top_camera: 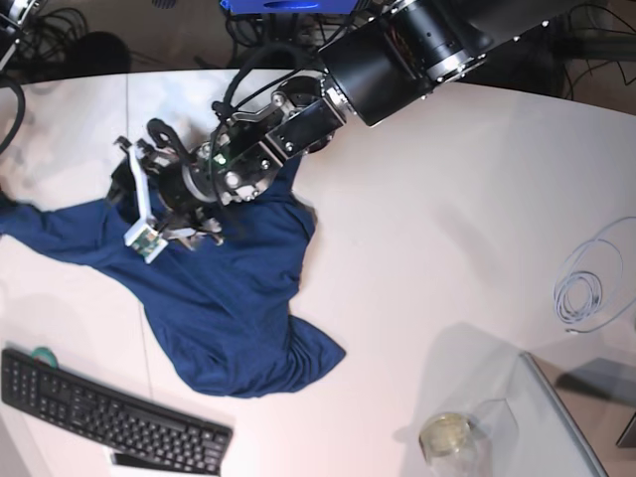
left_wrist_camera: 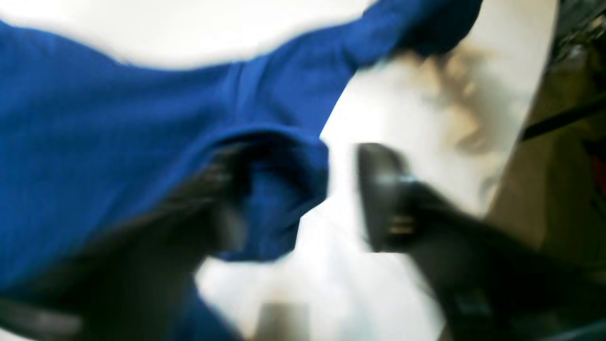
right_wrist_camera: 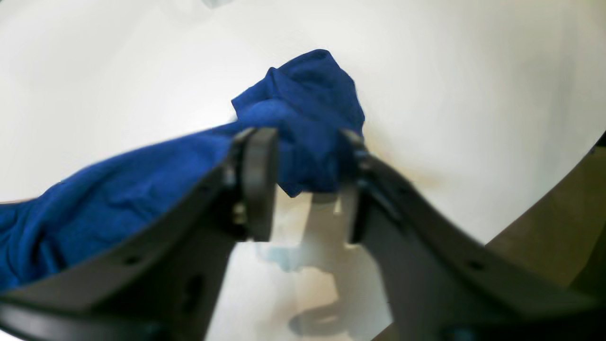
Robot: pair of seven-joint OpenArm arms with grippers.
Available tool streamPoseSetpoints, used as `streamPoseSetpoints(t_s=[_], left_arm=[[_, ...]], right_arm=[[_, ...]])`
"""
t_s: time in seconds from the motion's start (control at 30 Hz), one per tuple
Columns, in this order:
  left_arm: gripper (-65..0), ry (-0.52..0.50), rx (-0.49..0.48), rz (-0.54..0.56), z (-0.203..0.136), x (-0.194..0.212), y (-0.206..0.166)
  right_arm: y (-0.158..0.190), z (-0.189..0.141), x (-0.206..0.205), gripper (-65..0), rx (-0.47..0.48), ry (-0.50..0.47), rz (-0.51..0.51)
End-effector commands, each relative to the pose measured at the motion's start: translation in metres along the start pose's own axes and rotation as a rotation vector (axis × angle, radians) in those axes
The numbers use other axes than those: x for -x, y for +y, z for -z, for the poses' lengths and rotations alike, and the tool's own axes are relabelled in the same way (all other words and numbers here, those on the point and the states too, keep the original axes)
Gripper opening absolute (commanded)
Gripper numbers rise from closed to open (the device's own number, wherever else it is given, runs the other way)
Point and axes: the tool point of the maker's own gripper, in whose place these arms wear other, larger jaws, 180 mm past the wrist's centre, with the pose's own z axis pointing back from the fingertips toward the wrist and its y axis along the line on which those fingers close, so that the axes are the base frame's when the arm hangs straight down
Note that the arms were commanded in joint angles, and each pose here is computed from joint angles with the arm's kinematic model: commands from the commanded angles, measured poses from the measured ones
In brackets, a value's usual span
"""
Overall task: Layout the t-shirt on the table in an organized manner, then fold the t-shirt properly
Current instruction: 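Grasp the shirt with the left gripper and pull it away from the right gripper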
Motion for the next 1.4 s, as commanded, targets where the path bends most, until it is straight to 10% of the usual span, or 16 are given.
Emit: streamPoseSetpoints(t_s=[0.0, 0.1, 0.27, 0.5, 0.67, 0.83, 1.0, 1.37], left_arm=[[-12.7, -0.119, 0.046, 0.021, -0.004, -0.043, -0.016], [-3.1, -0.155, 0.048, 0.018, -0.031, -0.037, -0.012], [-8.6, -0.143, -0.044, -0.034, -0.077, -0.002, 0.031], [-63.8, 0.016, -0.193, -0.140, -0.089, 0.079, 0.085], [-65.0, 0.102, -0.215, -0.176, -0.078, 0.112, 0.088], [-65.0, 0.196, -0.249, 0.009, -0.082, 0.144, 0.079], [-65.0, 0.347, -0.300, 0.196, -0.114, 0.202, 0.074], [-65.0, 0.284, -0.545, 0.093, -0.201, 0.189, 0.128]], right_arm=[[-0.004, -0.008, -0.028, -41.1, 0.007, -0.079, -0.013], [0.001, -0.021, -0.026, -41.1, -0.015, -0.104, -0.063], [0.049, -0.045, -0.003, -41.3, -0.218, -0.128, -0.287], [0.091, -0.037, 0.032, -41.4, -0.341, -0.067, -0.262], [0.139, -0.020, 0.056, -44.0, -0.437, 0.025, -0.304], [0.149, 0.016, 0.070, -65.0, -0.452, 0.123, -0.246], [0.122, 0.048, 0.083, -64.4, -0.404, 0.185, -0.184], [0.049, 0.074, 0.063, -64.4, -0.180, 0.186, -0.009]])
